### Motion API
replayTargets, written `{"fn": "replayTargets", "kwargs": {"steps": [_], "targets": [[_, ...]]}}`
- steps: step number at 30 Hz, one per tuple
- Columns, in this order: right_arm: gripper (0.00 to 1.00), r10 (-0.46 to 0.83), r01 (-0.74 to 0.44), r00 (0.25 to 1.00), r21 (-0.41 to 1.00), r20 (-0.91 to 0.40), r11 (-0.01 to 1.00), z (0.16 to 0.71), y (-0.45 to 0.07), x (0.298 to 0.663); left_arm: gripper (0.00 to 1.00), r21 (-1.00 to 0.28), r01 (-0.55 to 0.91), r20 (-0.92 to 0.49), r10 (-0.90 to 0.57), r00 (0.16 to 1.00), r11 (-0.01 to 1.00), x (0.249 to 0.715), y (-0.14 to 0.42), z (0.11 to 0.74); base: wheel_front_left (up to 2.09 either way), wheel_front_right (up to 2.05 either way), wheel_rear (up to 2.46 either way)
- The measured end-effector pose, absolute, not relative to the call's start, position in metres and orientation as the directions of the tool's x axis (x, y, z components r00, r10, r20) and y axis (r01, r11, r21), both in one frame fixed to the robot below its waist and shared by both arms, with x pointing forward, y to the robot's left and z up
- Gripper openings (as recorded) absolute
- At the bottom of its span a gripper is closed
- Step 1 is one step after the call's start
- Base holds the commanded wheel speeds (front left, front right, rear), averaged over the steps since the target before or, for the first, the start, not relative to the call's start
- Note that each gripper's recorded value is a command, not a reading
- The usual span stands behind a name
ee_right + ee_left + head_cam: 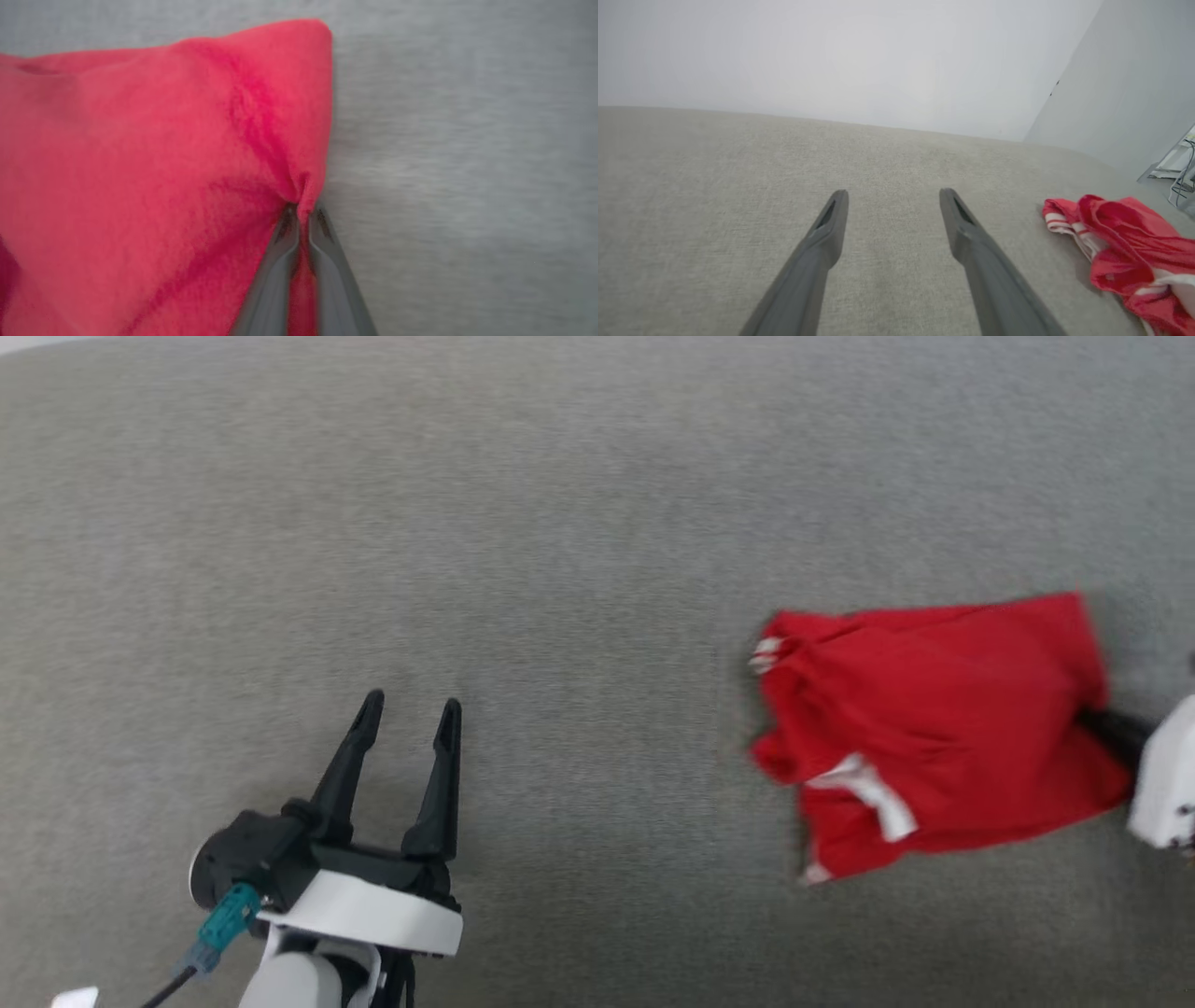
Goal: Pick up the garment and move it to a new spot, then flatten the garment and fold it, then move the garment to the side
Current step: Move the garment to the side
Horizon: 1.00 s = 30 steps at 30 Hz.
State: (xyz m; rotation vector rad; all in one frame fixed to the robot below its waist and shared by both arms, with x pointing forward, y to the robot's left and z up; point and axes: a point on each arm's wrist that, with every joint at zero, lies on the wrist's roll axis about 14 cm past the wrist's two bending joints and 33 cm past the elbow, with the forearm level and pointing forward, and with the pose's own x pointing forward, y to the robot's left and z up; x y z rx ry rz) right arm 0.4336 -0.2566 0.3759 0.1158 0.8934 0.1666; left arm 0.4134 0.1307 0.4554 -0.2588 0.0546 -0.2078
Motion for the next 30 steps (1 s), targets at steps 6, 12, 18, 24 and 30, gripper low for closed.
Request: {"fn": "replayTargets", "kwargs": {"steps": [6,12,18,24,30], "targets": [[0.00,-0.028,0.096,0.715,0.058,-0.699,0.994,0.402,-0.341,0.432,1.00,-0.209,0.311,0.009,-0.316,0.949,0.927,0.442,0.107,0.459,0.00,0.00,0.00],[0.00,-0.278,0.321,0.734,-0.044,-0.620,0.946,0.428,-0.432,0.425,1.00,-0.148,0.417,0.084,-0.409,0.909,0.897,0.486,0.084,0.469,0.00,0.00,0.00],[0.00,-0.458,0.469,0.703,-0.129,-0.544,0.874,0.436,-0.491,0.423,1.00,-0.108,0.506,0.140,-0.491,0.860,0.856,0.527,0.059,0.468,0.00,0.00,0.00],[0.00,-0.533,0.514,0.685,-0.189,-0.497,0.837,0.421,-0.509,0.434,1.00,-0.118,0.556,0.145,-0.540,0.829,0.823,0.545,0.039,0.450,0.00,0.00,0.00],[0.00,-0.543,0.494,0.676,-0.241,-0.497,0.835,0.402,-0.505,0.437,1.00,-0.119,0.556,0.130,-0.543,0.830,0.822,0.545,0.040,0.443,0.00,0.00,0.00]]}}
